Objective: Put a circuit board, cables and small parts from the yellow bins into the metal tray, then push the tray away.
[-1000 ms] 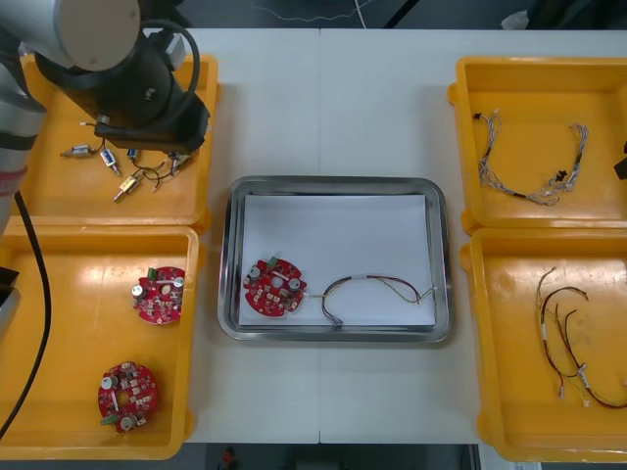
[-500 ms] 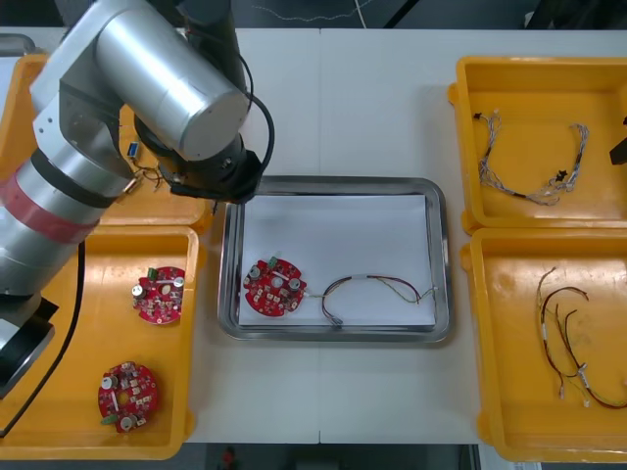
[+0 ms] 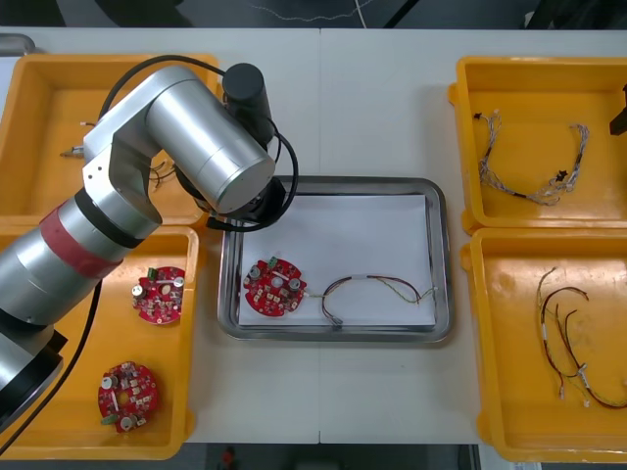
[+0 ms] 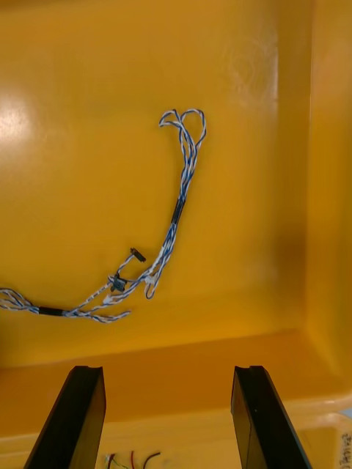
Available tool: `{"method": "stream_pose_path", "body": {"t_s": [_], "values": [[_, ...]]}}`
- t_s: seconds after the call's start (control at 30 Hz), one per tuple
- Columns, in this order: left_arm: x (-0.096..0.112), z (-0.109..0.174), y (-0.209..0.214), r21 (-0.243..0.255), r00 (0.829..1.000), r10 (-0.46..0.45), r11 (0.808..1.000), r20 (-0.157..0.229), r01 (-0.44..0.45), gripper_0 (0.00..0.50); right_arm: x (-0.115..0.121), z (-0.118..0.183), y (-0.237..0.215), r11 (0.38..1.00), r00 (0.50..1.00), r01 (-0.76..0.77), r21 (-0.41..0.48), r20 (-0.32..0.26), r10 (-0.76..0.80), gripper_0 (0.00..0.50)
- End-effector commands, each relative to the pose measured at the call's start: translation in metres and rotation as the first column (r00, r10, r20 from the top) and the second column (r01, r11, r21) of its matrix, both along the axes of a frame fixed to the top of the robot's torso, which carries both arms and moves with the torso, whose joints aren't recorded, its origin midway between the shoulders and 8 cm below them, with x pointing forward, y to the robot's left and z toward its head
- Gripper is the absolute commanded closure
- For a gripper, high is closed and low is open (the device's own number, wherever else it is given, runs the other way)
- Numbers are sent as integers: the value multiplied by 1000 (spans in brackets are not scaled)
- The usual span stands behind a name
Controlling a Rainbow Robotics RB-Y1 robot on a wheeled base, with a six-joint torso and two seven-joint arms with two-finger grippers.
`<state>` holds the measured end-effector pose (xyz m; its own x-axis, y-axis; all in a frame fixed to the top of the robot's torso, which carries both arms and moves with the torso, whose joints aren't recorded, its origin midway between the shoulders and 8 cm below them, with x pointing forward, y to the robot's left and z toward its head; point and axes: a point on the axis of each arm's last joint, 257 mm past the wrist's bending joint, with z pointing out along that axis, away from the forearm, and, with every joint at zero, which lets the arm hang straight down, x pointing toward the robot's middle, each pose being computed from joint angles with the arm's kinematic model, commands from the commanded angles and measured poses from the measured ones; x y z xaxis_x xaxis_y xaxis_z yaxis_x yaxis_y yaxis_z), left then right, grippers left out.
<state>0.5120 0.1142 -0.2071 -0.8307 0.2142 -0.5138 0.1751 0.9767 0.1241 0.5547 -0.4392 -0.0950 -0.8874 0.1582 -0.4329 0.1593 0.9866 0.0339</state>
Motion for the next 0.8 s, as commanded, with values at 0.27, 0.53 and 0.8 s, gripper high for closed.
{"method": "stream_pose_path", "body": {"t_s": [0.27,0.53,0.8], "values": [[15,-24,-30,-107,998,57,993,24,-54,499,48,15,11,993,990,96,74,100,-103,0],[12,-28,-34,-110,998,55,992,18,-53,450,62,-5,15,977,976,169,130,117,-184,0],[13,-27,-37,-139,997,78,988,20,-74,0,59,-28,12,962,965,235,136,90,-248,0]]}}
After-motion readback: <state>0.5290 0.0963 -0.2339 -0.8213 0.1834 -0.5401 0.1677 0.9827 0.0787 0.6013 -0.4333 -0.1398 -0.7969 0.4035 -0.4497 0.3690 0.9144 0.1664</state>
